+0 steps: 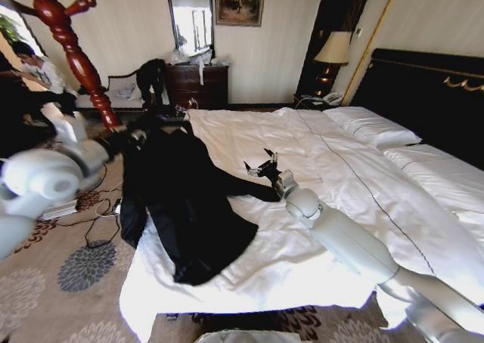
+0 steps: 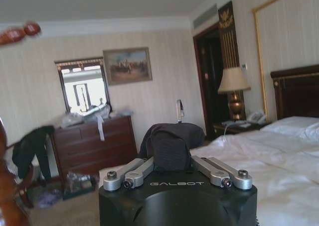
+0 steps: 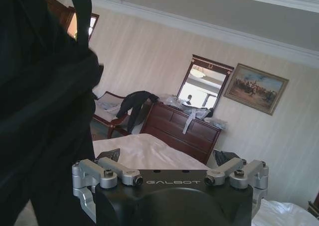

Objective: Pick up the clothes from the bed and hang them on the clothes hanger.

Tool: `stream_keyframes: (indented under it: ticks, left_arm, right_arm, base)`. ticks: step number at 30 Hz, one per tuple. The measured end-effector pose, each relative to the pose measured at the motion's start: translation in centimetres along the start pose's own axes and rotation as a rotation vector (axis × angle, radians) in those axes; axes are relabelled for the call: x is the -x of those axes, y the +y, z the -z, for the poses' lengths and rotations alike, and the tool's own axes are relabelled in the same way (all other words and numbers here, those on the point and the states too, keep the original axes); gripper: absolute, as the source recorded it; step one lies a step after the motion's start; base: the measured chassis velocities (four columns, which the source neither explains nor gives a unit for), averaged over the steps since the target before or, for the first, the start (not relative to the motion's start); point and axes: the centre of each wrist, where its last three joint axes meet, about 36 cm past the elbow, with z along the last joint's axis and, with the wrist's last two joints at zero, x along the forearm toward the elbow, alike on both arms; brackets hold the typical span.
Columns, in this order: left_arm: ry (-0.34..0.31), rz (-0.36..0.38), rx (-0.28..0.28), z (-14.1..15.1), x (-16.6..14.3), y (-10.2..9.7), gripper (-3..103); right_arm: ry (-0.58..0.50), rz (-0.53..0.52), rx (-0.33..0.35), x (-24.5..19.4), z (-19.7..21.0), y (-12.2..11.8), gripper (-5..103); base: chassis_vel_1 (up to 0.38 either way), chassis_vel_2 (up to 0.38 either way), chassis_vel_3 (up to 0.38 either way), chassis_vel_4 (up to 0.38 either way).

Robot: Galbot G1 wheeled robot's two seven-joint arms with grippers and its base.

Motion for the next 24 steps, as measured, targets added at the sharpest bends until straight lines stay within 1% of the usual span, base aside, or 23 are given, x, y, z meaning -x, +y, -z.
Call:
stream_keyframes:
  ticks: [2, 3, 4, 5, 6, 7, 9, 10, 12, 13, 17, 18, 20, 21, 22, 23, 24]
  left_arm:
    - [-0.029, 0.007, 0.014, 1.6, -0.3, 1.3, 7]
    - [-0.029, 0.007, 0.014, 1.6, -0.3, 1.3, 7]
    - [-0.057, 0.017, 0.029, 2.9, -0.8, 2.3, 7]
    - [-0.073, 0.023, 0.037, 3.6, -1.0, 2.9, 7]
    - [-0.084, 0.029, 0.043, 4.1, -1.2, 3.3, 7]
    - [-0.084, 0.029, 0.043, 4.1, -1.2, 3.3, 7]
    - [-0.114, 0.053, 0.054, 5.3, -1.7, 4.5, 7]
    - [-0.116, 0.056, 0.055, 5.4, -1.8, 4.6, 7]
    - [-0.143, 0.09, 0.055, 6.3, -2.2, 6.1, 7]
    - [-0.143, 0.09, 0.055, 6.3, -2.2, 6.1, 7]
    - [-0.167, 0.139, 0.04, 6.8, -2.3, 8.0, 7]
    - [-0.167, 0.139, 0.04, 6.8, -2.3, 8.0, 7]
    - [-0.172, 0.185, 0.029, 6.4, -2.0, 9.6, 7]
    - [-0.172, 0.191, 0.026, 6.4, -1.9, 9.8, 7]
    - [-0.176, 0.213, 0.014, 6.3, -1.9, 10.7, 7]
    - [-0.176, 0.213, 0.014, 6.3, -1.9, 10.7, 7]
    - [-0.182, 0.23, 0.001, 6.3, -1.8, 11.6, 7]
  right_arm:
    - [0.004, -0.009, 0.005, 0.0, 0.0, -0.1, 100]
    - [0.004, -0.009, 0.005, 0.0, 0.0, -0.1, 100]
    - [0.007, -0.017, 0.007, -0.1, 0.1, -0.1, 100]
    - [0.008, -0.019, 0.008, -0.1, 0.1, -0.1, 100]
    - [0.008, -0.02, 0.007, -0.1, 0.1, -0.1, 100]
    - [0.008, -0.02, 0.007, -0.1, 0.1, -0.1, 100]
    - [0.009, -0.023, 0.006, -0.1, 0.1, -0.2, 100]
    - [0.009, -0.023, 0.006, -0.1, 0.1, -0.2, 100]
    - [0.011, -0.03, 0.005, 0.0, 0.1, -0.3, 100]
    - [0.011, -0.03, 0.005, 0.0, 0.1, -0.3, 100]
    - [0.015, -0.034, 0.009, 0.1, 0.1, 0.1, 100]
    - [0.015, -0.034, 0.009, 0.1, 0.1, 0.1, 100]
    - [0.022, -0.038, 0.011, 0.0, -0.1, 0.4, 100]
    - [0.022, -0.039, 0.011, 0.0, -0.1, 0.4, 100]
    - [0.023, -0.042, 0.012, -0.1, -0.1, 0.5, 100]
    - [0.023, -0.042, 0.012, -0.1, -0.1, 0.5, 100]
    - [0.024, -0.046, 0.012, -0.1, -0.1, 0.5, 100]
  base:
    - [0.0, 0.0, 0.0, 0.0]
    - [0.0, 0.0, 0.0, 0.0]
    - [0.0, 0.0, 0.0, 0.0]
    - [0.0, 0.0, 0.0, 0.0]
    - [0.0, 0.0, 0.0, 0.0]
    - [0.0, 0.0, 0.0, 0.0]
    - [0.0, 0.0, 0.0, 0.0]
    - [0.0, 0.0, 0.0, 0.0]
    - [0.0, 0.0, 0.0, 0.0]
    - [0.0, 0.0, 0.0, 0.0]
    - [0.0, 0.0, 0.0, 0.0]
    - [0.0, 0.0, 0.0, 0.0]
    - [0.0, 0.0, 0.0, 0.0]
    - [0.0, 0.0, 0.0, 0.0]
    - [0.0, 0.0, 0.0, 0.0]
    - [0.0, 0.0, 0.0, 0.0]
    - [0.0, 0.0, 0.0, 0.0]
